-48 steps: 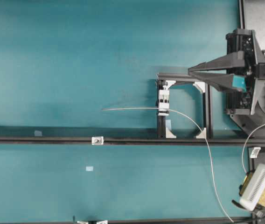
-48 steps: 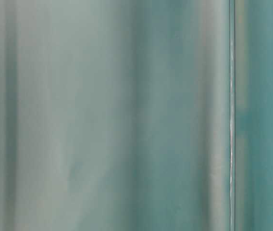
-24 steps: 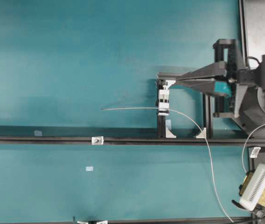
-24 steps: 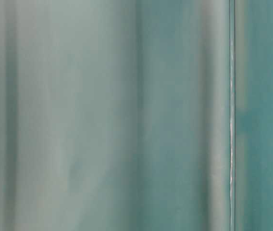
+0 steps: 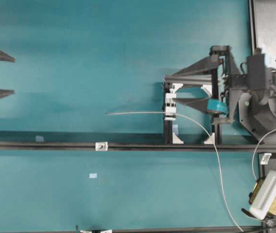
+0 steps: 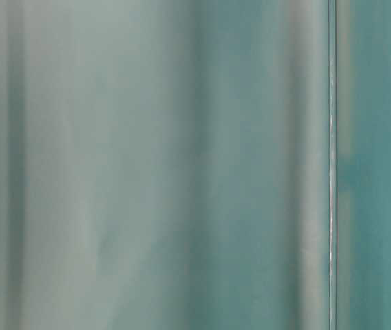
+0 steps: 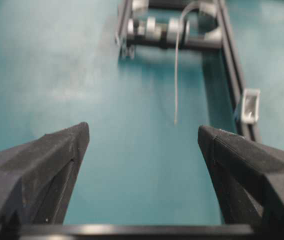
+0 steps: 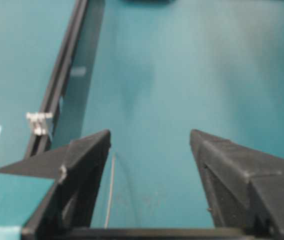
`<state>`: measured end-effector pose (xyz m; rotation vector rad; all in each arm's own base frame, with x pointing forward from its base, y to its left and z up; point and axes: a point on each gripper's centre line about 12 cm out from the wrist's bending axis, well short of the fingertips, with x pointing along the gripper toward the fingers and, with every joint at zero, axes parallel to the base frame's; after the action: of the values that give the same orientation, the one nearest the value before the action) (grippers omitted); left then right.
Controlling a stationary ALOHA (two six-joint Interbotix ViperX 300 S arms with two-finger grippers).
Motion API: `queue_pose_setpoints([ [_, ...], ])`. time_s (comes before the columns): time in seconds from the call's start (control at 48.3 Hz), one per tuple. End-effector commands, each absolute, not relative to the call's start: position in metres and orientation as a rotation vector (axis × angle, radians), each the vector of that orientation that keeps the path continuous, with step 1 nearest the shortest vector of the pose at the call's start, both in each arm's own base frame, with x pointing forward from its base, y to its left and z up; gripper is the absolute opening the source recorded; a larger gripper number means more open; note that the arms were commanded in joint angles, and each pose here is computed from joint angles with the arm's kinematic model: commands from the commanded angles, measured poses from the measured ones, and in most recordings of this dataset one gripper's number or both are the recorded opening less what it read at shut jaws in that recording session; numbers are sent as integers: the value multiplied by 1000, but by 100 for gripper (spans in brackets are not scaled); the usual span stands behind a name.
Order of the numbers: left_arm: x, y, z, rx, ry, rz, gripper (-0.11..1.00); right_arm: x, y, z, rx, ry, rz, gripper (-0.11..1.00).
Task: Insert the wire into the hole on the right side and pull it with the left arm.
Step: 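Move the right gripper down over the white wire near its clamp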
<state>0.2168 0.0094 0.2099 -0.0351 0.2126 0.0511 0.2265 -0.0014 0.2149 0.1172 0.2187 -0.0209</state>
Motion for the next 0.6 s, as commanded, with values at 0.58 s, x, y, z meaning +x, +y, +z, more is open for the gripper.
queue_pose_setpoints([
  [0.58, 275, 14, 182, -27, 382, 59, 76, 278, -2, 176, 154, 454, -45, 75],
])
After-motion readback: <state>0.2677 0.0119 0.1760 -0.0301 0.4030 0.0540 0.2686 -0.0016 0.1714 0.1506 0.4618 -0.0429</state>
